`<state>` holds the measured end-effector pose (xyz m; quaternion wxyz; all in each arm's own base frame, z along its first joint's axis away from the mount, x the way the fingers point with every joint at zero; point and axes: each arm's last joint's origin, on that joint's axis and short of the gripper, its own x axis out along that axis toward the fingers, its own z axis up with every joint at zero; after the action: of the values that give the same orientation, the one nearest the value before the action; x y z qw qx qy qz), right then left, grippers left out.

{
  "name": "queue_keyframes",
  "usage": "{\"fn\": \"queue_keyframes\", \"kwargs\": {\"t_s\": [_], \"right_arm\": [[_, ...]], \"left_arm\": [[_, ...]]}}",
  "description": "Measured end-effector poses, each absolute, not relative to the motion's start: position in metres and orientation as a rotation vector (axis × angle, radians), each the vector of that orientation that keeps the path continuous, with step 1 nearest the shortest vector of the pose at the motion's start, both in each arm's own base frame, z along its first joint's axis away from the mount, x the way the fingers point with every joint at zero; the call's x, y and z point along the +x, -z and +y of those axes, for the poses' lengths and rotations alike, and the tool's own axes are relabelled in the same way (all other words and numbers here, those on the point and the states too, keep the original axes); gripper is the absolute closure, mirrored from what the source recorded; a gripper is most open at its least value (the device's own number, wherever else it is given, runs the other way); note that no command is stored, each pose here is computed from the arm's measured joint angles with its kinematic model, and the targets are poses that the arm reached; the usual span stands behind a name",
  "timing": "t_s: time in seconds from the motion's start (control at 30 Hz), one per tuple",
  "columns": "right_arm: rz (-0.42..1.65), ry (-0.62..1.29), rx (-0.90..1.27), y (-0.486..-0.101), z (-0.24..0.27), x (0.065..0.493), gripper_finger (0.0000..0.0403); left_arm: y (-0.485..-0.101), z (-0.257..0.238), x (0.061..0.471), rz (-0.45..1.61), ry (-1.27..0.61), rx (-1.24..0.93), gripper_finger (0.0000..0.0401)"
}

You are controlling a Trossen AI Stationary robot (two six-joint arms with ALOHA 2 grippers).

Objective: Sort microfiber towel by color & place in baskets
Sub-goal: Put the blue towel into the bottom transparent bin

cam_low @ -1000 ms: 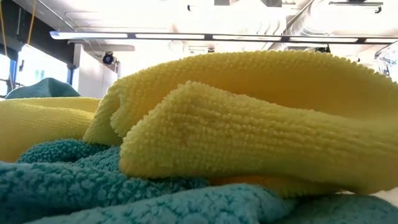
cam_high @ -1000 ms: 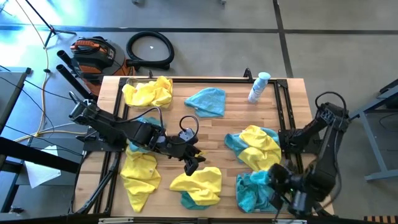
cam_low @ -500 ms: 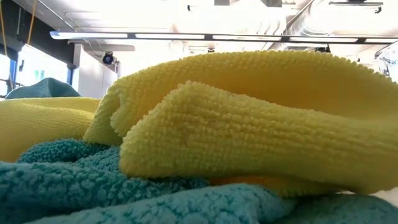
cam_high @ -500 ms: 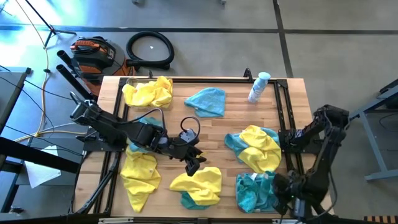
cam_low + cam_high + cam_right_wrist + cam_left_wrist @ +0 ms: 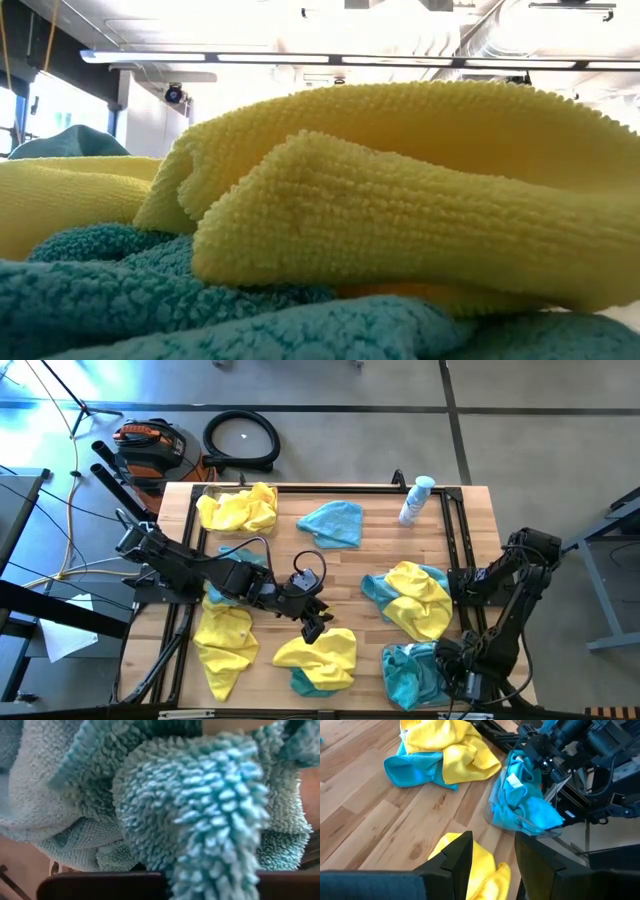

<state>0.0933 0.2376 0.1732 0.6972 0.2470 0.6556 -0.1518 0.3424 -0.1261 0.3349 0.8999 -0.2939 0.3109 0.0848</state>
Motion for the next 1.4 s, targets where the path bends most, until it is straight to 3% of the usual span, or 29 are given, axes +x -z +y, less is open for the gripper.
{"fn": "queue_keyframes", "kwargs": {"t_s": [0.57, 1.4], "right_arm": [[1.393, 0.289, 0.613, -0.196, 0.252, 0.101, 0.0250], [1.389, 0.231, 0.702, -0.264, 0.271, 0.107, 0.0240]], "left_arm": [[-0.335, -0.126, 0.342, 0.637, -0.187, -0.603, 0.0266], [-0.335, -0.125, 0.342, 0.639, -0.165, -0.527, 0.0266]]}}
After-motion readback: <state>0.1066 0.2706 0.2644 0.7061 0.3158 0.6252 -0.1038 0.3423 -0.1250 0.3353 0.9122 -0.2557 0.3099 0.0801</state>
